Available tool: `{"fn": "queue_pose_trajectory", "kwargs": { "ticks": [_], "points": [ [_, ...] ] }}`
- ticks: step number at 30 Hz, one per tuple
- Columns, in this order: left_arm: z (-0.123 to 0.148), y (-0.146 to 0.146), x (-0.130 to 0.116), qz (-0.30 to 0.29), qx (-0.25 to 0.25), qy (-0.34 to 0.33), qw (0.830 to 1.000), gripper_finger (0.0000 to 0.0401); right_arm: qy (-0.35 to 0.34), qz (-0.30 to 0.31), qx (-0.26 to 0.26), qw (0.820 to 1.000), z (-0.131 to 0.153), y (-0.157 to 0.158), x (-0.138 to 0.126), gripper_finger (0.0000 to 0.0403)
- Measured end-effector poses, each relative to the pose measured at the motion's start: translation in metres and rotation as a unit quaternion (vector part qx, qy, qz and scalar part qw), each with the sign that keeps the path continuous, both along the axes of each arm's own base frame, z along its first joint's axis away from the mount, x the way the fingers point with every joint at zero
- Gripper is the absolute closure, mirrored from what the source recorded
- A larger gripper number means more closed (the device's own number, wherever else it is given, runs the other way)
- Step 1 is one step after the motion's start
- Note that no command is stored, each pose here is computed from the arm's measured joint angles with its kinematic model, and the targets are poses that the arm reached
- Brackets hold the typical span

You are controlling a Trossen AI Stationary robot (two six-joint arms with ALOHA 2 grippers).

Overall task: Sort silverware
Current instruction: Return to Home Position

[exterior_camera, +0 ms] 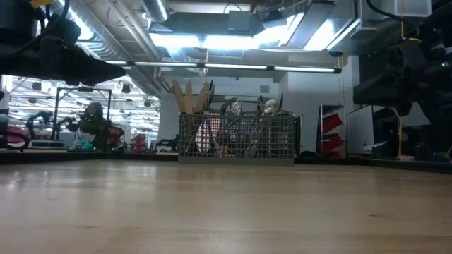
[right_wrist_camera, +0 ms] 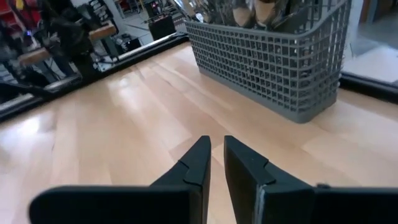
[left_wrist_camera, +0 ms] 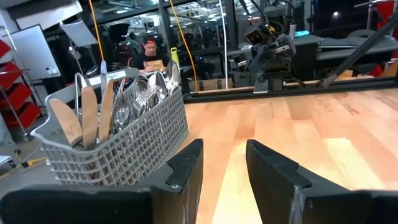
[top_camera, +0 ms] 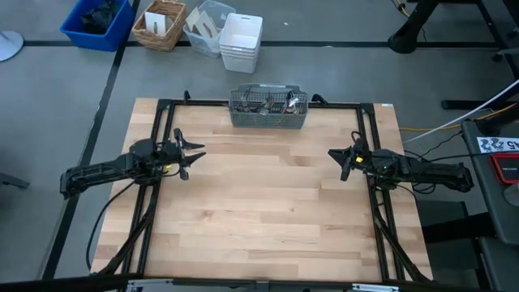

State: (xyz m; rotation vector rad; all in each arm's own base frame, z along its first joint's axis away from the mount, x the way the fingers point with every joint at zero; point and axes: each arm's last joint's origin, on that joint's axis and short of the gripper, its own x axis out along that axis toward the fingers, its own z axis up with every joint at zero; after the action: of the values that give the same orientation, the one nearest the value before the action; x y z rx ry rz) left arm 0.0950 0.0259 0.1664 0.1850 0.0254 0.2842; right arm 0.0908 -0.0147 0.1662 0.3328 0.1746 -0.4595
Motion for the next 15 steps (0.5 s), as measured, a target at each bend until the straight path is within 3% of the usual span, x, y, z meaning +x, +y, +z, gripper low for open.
{"fn": "queue_pose_trajectory", "kwargs": {
  "ticks": [15],
  "points": [
    [-0.0001,0.0,0.0,0.0,0.002,0.001,1.0,0.0286,0.011,0.024,-0.103,0.994,0.0049,-0.0001,0.0019,0.0354]
  ]
}}
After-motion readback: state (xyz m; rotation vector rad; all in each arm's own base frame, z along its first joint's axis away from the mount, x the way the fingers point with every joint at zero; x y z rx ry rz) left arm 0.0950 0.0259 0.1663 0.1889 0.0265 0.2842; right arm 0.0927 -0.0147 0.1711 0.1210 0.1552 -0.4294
